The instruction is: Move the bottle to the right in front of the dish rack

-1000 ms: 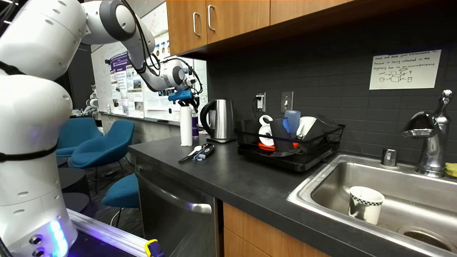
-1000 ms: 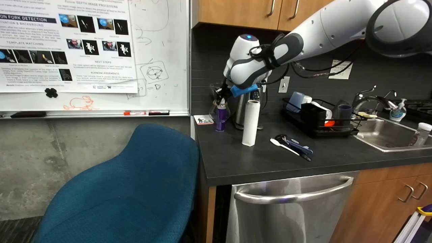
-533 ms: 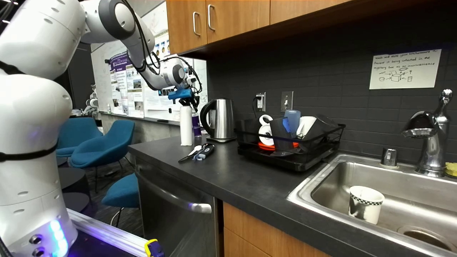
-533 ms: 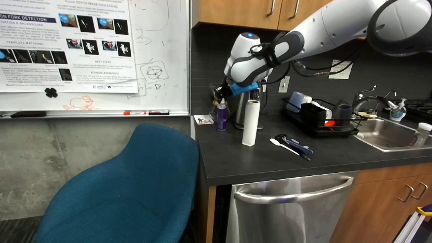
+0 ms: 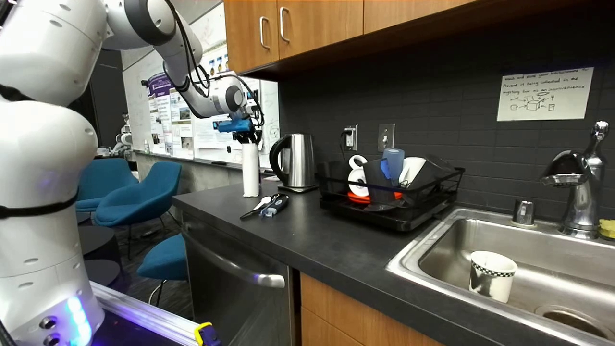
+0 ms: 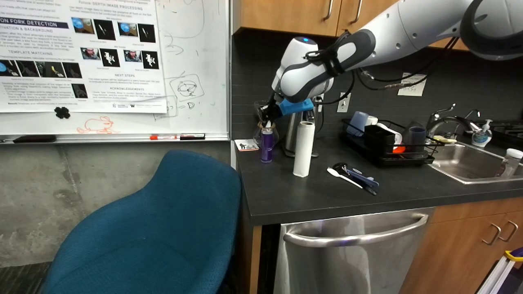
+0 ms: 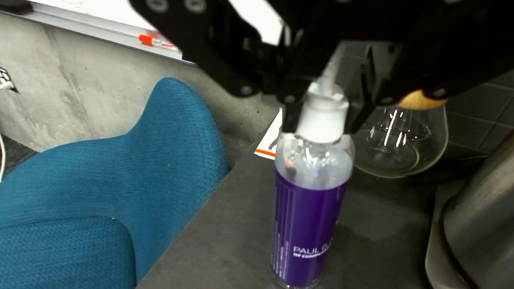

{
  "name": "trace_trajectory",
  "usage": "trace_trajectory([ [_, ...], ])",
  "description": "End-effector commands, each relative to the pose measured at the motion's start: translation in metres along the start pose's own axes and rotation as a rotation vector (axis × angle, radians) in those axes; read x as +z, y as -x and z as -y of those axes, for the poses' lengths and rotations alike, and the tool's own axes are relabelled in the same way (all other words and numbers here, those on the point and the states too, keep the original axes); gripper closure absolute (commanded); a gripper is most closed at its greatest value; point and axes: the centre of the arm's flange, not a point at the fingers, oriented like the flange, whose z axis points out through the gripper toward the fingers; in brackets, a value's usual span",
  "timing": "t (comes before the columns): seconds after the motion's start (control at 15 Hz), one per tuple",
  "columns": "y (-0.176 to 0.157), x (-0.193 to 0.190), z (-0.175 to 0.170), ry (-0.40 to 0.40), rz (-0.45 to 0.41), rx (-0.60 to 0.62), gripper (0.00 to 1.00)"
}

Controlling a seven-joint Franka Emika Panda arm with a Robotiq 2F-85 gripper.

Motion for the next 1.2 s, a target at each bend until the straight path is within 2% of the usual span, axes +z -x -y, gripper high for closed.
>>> trace_trajectory([
  [0.0, 0.022, -0.045, 0.012, -0.025, 0.008, -0.012, 0.92],
  [0.53, 0.066, -0.095, 0.040, -0.096, 0.039, -0.059, 0.92],
  [1.13, 0.137, -0.146, 0.072, -0.168, 0.064, -0.156, 0.92],
])
